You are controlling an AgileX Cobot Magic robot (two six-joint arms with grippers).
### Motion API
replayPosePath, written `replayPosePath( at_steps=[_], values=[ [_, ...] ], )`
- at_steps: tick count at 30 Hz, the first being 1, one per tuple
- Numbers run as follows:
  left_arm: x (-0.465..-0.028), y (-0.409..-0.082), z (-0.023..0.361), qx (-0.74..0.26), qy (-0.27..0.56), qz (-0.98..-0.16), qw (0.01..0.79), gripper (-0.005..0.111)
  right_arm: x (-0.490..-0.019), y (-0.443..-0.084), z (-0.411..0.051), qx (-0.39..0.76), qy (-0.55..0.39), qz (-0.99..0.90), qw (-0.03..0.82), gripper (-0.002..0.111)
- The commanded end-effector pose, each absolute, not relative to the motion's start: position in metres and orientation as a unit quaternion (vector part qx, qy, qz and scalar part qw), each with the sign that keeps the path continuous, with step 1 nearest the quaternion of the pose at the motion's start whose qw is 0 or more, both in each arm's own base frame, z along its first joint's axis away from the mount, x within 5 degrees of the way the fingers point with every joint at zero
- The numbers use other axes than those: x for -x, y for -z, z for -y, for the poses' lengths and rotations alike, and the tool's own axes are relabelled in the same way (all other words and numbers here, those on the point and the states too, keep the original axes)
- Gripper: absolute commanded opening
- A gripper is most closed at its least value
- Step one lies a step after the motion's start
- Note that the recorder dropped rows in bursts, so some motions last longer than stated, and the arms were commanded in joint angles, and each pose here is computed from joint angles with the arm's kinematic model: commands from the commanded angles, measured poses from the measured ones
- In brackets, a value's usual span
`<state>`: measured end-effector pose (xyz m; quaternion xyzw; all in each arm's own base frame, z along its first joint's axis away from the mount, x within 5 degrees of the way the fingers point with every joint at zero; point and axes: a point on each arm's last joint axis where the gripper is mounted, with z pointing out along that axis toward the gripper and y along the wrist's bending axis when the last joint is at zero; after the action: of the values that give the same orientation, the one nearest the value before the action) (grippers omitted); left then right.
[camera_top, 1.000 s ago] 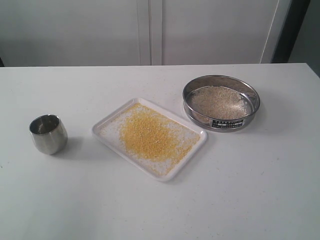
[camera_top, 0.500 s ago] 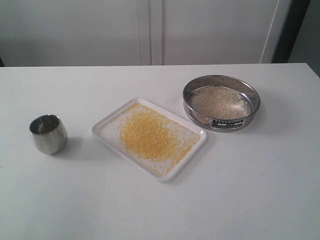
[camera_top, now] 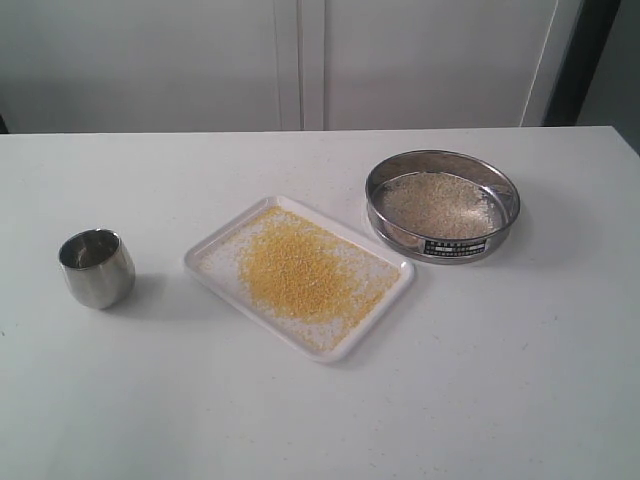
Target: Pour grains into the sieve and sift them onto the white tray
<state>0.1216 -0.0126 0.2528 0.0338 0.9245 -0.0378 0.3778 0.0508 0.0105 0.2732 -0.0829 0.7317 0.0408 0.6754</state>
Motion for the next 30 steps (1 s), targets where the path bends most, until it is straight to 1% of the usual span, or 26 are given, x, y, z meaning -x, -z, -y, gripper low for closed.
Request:
replayPosePath(
  at_steps=[1,5,14,24,27,30],
  values=[
    [-0.120,-0.252,0.013,-0.027,0.043,-0.925,0.376,0.000,-0.050,-0.272,-0.008,0.053,-0.051,-0.734,0.676,0.000],
    [-0.120,-0.252,0.013,-0.027,0.043,-0.925,0.376,0.000,-0.051,-0.268,-0.008,0.049,-0.053,-0.736,0.673,0.000],
    [-0.120,-0.252,0.013,-0.027,0.043,-0.925,0.376,0.000,-0.053,-0.243,-0.008,0.049,-0.052,-0.752,0.655,0.000],
    [-0.120,-0.252,0.013,-0.027,0.043,-0.925,0.376,0.000,-0.053,-0.206,-0.008,0.048,-0.050,-0.747,0.661,0.000],
    [-0.120,-0.252,0.013,-0.027,0.043,-0.925,0.376,0.000,-0.054,-0.193,-0.008,0.052,-0.047,-0.758,0.648,0.000],
    [-0.120,-0.252,0.013,-0.027,0.043,-0.926,0.375,0.000,-0.055,-0.191,-0.008,0.051,-0.047,-0.758,0.648,0.000]
  ],
)
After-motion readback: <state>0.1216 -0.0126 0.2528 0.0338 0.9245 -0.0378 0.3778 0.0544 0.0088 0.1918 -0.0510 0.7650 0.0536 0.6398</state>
